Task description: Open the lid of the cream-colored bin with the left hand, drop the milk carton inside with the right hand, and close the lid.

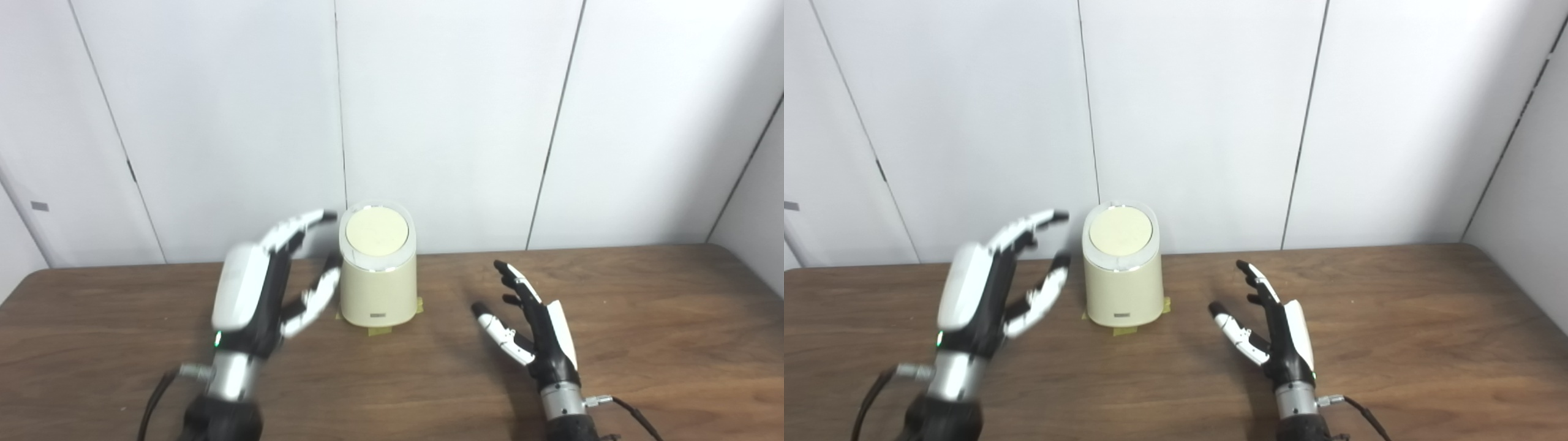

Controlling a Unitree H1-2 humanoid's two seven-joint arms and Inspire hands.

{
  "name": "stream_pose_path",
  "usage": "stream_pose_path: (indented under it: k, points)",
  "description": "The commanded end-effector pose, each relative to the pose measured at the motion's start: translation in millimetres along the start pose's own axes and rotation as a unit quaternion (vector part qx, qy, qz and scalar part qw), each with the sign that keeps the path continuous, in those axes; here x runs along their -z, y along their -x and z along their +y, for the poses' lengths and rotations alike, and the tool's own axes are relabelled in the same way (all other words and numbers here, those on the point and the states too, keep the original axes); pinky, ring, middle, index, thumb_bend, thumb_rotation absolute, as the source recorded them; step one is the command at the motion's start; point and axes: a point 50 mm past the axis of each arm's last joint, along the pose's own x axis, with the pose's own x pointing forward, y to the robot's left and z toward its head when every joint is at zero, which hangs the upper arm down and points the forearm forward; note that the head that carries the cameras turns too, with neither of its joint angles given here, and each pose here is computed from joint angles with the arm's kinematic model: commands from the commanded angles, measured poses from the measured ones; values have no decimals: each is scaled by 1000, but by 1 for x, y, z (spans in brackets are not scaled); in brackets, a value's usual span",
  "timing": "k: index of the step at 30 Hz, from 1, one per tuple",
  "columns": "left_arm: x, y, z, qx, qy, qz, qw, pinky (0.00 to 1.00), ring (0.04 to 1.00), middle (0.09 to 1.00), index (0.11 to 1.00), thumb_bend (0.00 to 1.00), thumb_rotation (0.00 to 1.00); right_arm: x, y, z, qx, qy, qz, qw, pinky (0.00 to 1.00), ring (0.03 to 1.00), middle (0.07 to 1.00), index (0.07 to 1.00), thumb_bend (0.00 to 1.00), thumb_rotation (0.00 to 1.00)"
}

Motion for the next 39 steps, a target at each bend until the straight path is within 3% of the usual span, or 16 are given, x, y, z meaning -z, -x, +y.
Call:
stream_pose_path:
  k: [1, 3, 5, 10, 15, 19, 23, 28, 34, 39]
  points:
    - [2, -4, 6, -51, 7, -29, 998, 630, 764, 790, 768, 210, 459, 10, 14, 2, 20, 6, -4, 1000, 744, 818, 825, 825, 206, 639]
    - [15, 7, 1, -71, 12, -28, 997, 568, 721, 760, 746, 224, 265, 9, 13, 0, 40, 5, -16, 999, 695, 777, 789, 783, 238, 562]
    - [24, 15, -3, -82, 21, -20, 996, 539, 699, 747, 735, 233, 209, 8, 13, -2, 50, 3, -24, 998, 669, 758, 774, 758, 255, 513]
    - [36, 27, -9, -71, 69, 31, 995, 590, 736, 777, 762, 223, 307, 7, 16, -5, 62, -4, -29, 998, 633, 729, 746, 712, 275, 386]
    - [42, 35, -14, -66, 144, 73, 985, 644, 757, 780, 778, 200, 356, 12, 20, -8, 69, -22, -18, 997, 621, 708, 744, 713, 291, 432]
    - [55, 44, -22, -64, 150, 90, 983, 674, 782, 796, 785, 194, 414, 15, 25, -11, 62, -31, -4, 998, 632, 712, 753, 741, 298, 469]
    - [66, 53, -26, -57, 152, 121, 979, 669, 774, 794, 788, 208, 454, 18, 29, -13, 59, -23, -8, 998, 601, 692, 731, 737, 290, 427]
    - [75, 61, -30, -62, 178, 149, 971, 689, 785, 802, 786, 209, 327, 23, 33, -17, 44, -20, 7, 999, 632, 727, 756, 761, 269, 414]
    - [80, 65, -30, -73, 190, 158, 966, 695, 782, 798, 778, 214, 360, 28, 30, -17, 40, -30, 11, 999, 628, 725, 749, 751, 262, 283]
    - [82, 65, -33, -64, 181, 160, 968, 698, 786, 802, 786, 212, 388, 28, 28, -14, 28, -36, 12, 999, 635, 725, 751, 747, 271, 272]
